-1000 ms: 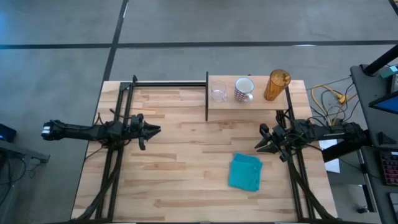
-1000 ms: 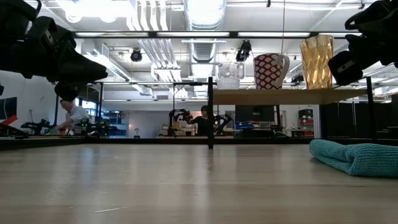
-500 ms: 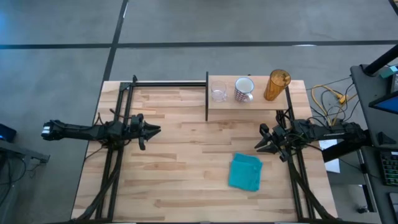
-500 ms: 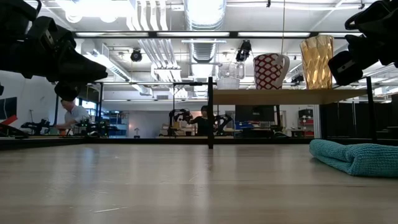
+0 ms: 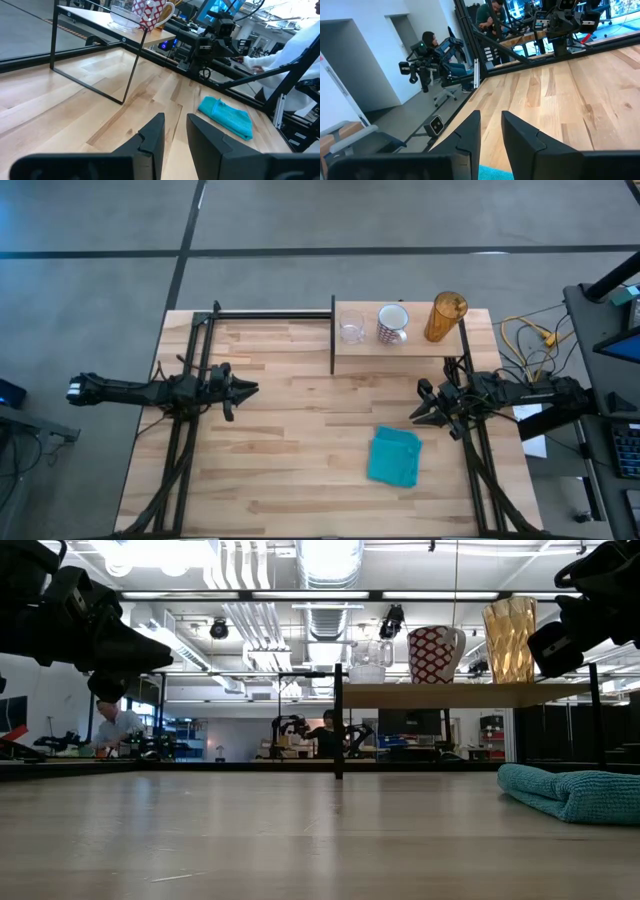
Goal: Stack small to large cups/mugs on shelf
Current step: Return to Home Position
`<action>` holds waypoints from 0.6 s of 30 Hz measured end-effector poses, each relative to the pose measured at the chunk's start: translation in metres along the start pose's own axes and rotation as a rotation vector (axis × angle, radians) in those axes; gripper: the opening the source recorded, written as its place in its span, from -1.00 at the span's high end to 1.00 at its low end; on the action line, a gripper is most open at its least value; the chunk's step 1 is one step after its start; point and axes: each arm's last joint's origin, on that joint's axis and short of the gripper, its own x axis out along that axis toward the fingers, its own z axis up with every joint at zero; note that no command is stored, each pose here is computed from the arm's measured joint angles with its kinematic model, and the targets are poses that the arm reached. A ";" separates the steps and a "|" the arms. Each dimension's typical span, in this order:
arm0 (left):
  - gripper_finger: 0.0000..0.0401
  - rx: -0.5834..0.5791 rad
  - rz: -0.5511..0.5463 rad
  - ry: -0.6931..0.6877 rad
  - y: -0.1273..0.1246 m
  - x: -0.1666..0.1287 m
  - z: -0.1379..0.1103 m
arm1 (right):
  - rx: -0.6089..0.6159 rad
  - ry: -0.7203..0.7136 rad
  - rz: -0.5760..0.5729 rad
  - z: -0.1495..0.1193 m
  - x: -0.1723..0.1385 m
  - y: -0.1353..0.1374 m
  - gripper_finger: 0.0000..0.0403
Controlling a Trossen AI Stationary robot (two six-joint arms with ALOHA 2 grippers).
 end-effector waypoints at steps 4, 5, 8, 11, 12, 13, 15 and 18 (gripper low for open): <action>0.66 0.000 0.000 0.000 0.000 0.000 0.000 | 0.000 0.000 0.000 0.000 0.000 0.000 0.62; 0.66 0.000 0.000 0.001 0.000 0.000 0.000 | 0.000 0.000 0.000 0.000 0.000 0.000 0.61; 0.66 0.000 0.000 0.000 0.000 0.000 0.000 | 0.000 0.000 0.000 0.000 0.000 0.000 0.60; 0.66 0.000 0.000 0.000 0.000 0.000 0.000 | 0.000 0.000 0.000 0.000 0.000 0.000 0.62; 0.66 0.000 0.000 0.000 0.000 0.000 0.000 | 0.000 0.000 0.000 0.000 0.000 0.000 0.63; 0.66 0.000 0.000 0.000 0.000 0.000 0.000 | 0.000 0.000 0.000 0.000 0.000 0.000 0.63; 0.66 0.000 0.000 0.000 0.000 0.000 0.000 | 0.000 0.000 0.000 0.000 0.000 0.000 0.64; 0.66 0.000 0.000 0.000 0.000 0.000 0.000 | 0.000 0.000 0.000 0.000 0.000 0.000 0.65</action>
